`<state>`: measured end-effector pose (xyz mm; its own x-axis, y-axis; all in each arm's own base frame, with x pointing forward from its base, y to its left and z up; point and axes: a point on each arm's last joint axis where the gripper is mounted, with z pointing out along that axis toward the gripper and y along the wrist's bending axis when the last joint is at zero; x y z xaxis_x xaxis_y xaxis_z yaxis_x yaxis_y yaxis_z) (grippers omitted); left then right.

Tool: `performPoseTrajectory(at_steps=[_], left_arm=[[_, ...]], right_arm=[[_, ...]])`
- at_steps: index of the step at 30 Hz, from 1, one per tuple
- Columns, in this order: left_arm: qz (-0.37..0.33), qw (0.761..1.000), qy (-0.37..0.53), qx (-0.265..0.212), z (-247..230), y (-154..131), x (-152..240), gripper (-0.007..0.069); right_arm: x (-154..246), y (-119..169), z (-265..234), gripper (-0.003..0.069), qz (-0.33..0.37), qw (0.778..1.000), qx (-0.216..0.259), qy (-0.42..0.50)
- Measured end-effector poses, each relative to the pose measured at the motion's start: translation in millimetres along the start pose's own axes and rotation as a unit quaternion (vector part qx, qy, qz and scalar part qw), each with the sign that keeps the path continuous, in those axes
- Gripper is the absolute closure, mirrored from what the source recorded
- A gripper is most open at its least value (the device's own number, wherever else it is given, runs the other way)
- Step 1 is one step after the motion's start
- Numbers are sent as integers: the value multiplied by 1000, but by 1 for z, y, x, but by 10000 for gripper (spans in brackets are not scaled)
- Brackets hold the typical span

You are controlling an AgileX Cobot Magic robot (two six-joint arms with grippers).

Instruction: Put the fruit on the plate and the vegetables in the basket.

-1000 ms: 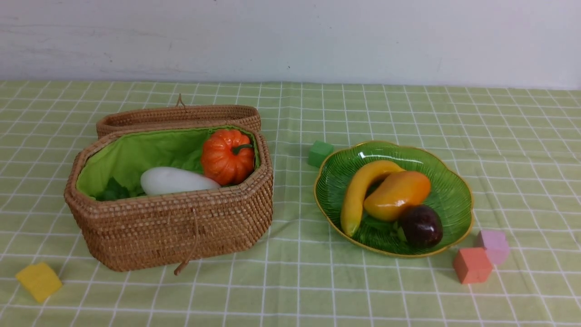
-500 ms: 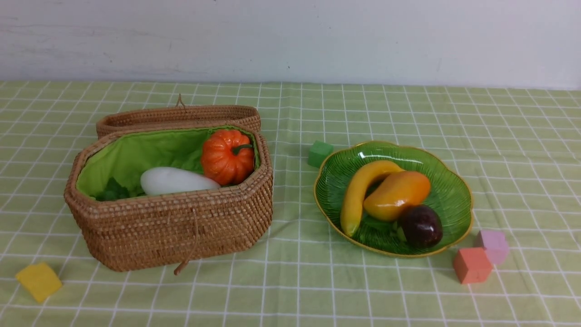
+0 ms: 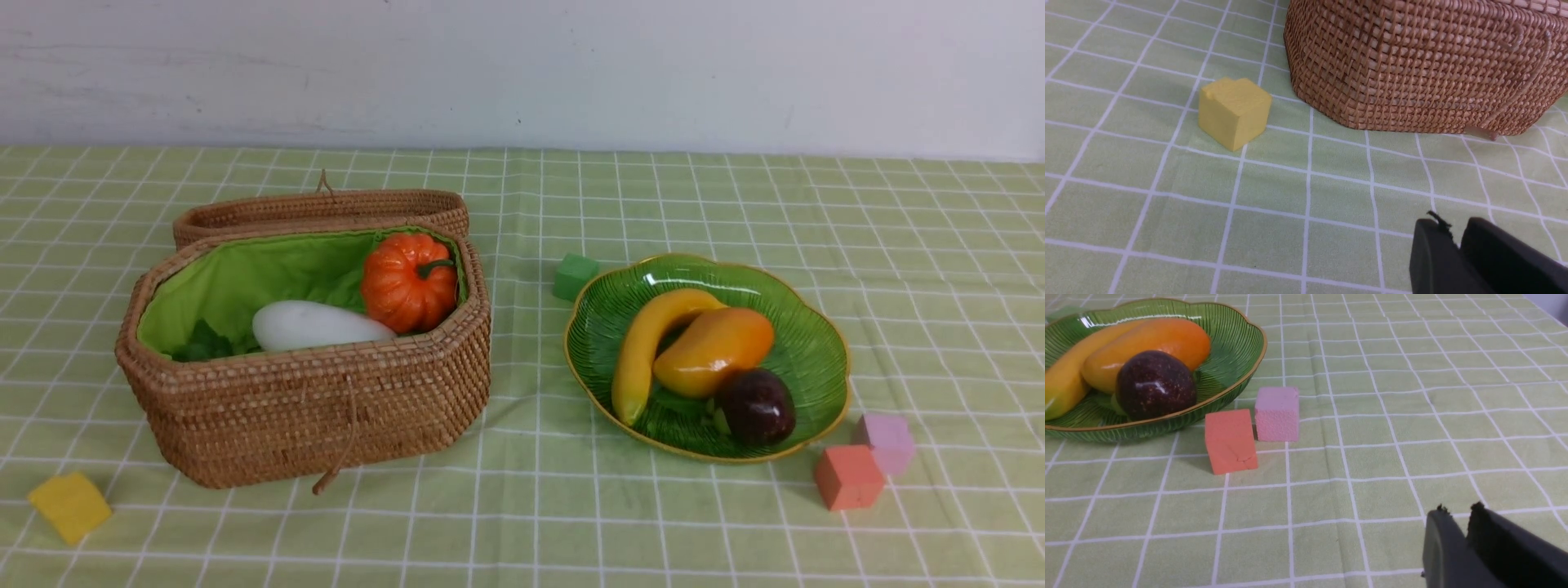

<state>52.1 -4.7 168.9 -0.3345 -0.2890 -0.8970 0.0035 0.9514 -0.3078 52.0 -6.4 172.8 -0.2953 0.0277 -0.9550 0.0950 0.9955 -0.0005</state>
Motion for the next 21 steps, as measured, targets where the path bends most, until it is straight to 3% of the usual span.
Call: performPoseTrajectory(at_steps=[21], left_arm=[[0, 1000, 0, 0, 0, 0, 0, 513]], right_arm=[[0, 0, 0, 533, 0, 1000, 0, 0]])
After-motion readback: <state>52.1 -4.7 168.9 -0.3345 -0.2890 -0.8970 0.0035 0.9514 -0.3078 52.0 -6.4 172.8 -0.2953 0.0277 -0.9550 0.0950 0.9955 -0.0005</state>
